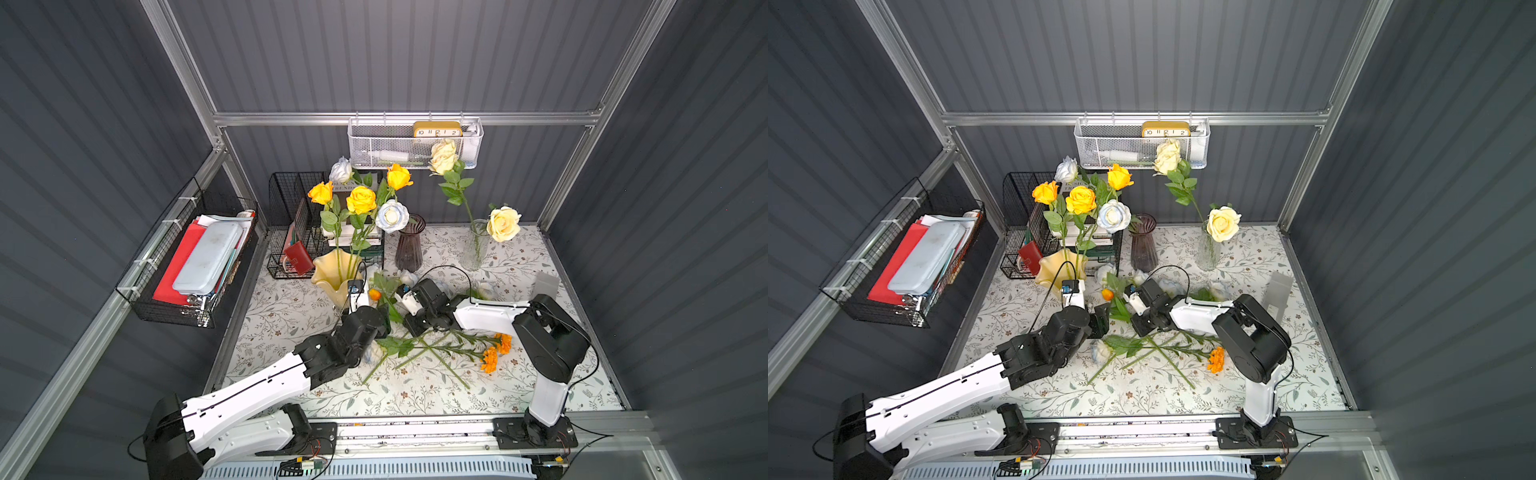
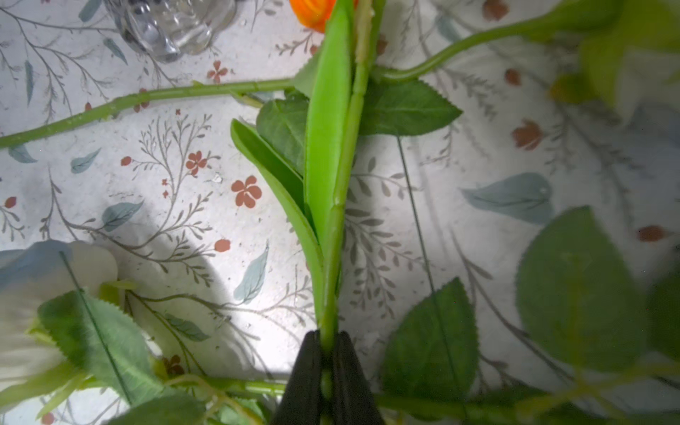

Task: Arrange the flowers in different vases according to their colors
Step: Pick up the flower at the center of the board.

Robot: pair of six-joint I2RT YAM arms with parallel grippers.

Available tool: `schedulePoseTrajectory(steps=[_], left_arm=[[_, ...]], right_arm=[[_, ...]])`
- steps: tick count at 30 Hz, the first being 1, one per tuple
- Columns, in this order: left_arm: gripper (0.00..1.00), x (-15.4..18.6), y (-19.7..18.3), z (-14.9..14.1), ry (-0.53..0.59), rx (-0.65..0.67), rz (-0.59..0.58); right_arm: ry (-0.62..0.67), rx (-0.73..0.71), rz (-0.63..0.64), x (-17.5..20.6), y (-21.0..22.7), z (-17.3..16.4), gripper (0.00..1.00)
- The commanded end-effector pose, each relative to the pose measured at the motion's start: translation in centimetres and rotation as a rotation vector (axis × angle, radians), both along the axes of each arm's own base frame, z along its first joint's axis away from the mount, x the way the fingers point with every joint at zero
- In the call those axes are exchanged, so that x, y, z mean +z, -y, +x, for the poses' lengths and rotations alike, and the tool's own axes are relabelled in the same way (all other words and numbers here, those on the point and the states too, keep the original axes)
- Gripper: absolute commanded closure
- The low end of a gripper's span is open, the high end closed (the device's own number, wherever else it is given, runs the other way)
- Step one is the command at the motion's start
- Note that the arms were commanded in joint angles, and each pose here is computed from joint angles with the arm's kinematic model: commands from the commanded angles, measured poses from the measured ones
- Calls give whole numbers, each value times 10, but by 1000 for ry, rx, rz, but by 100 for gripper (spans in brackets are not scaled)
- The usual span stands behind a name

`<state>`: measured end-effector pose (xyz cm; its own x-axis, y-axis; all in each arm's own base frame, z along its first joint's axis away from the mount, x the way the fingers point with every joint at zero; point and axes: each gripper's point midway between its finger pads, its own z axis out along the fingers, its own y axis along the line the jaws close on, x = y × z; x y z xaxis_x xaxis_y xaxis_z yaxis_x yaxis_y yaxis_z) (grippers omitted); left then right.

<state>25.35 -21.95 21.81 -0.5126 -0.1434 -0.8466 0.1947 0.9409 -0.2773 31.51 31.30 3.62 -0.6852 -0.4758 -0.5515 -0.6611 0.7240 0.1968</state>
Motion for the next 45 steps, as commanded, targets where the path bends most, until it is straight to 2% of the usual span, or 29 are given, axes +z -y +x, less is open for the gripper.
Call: schedulePoseTrajectory(steps=[1, 6, 11, 16, 27, 34, 39, 45], left_arm=[[33, -5, -9, -1, -6, 27, 9], [32, -7, -6, 0, -6, 22, 9], [32, -9, -4, 1, -10, 19, 14], [31, -8, -7, 0, -5, 21, 13], [31, -10, -7, -1, 9, 16, -19], [31, -21, -12, -4, -16, 41, -32], [31, -29, -2, -3, -21, 11, -44], [32, -43, 13, 2, -50, -9, -32]], right_arm=[[97, -45, 8, 30, 10, 16, 94], [125, -63, 19, 44, 20, 27, 94], [93, -46, 16, 39, 19, 26, 93], [120, -66, 46, 47, 19, 27, 96], [307, 86, 345, 147, -19, 25, 96], [303, 77, 253, 155, -7, 27, 97], [373, 61, 307, 175, 3, 31, 97], [423, 122, 346, 197, -16, 48, 97]])
